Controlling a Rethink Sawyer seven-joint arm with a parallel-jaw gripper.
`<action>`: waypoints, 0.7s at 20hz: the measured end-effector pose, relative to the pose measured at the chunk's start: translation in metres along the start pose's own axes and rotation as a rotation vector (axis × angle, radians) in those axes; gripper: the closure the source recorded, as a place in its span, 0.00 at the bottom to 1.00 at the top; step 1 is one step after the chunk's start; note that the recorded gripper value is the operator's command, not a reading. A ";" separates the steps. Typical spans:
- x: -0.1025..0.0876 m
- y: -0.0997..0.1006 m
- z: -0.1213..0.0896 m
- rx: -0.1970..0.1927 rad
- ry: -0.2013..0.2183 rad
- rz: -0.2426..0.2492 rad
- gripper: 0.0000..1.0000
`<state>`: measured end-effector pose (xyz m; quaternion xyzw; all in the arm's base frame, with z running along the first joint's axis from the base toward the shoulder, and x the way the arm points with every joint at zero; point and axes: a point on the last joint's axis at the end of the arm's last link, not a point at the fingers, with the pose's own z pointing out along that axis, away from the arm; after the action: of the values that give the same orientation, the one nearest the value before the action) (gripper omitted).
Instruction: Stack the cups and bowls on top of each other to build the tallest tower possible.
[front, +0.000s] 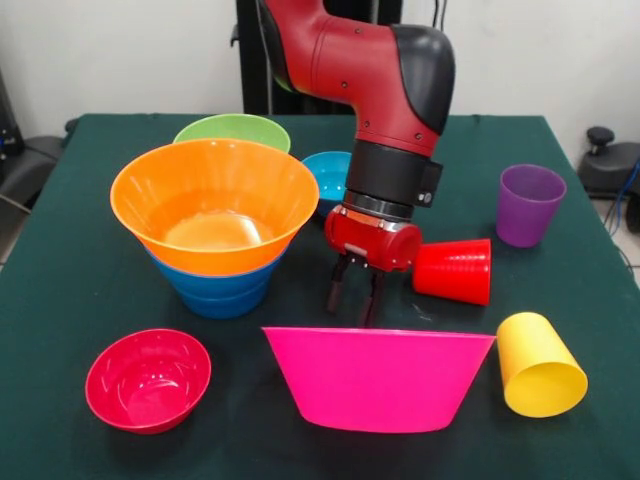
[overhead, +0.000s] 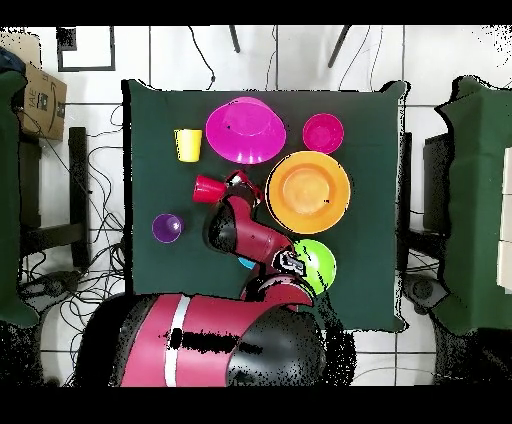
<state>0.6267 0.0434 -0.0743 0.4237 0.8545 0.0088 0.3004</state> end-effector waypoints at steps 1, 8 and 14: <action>0.000 0.000 0.000 0.000 0.000 0.000 0.00; -0.005 0.007 -0.004 -0.012 -0.006 0.003 0.00; -0.020 0.025 -0.021 -0.021 0.009 0.008 0.00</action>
<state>0.6429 0.0505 -0.0401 0.4239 0.8541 0.0209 0.3008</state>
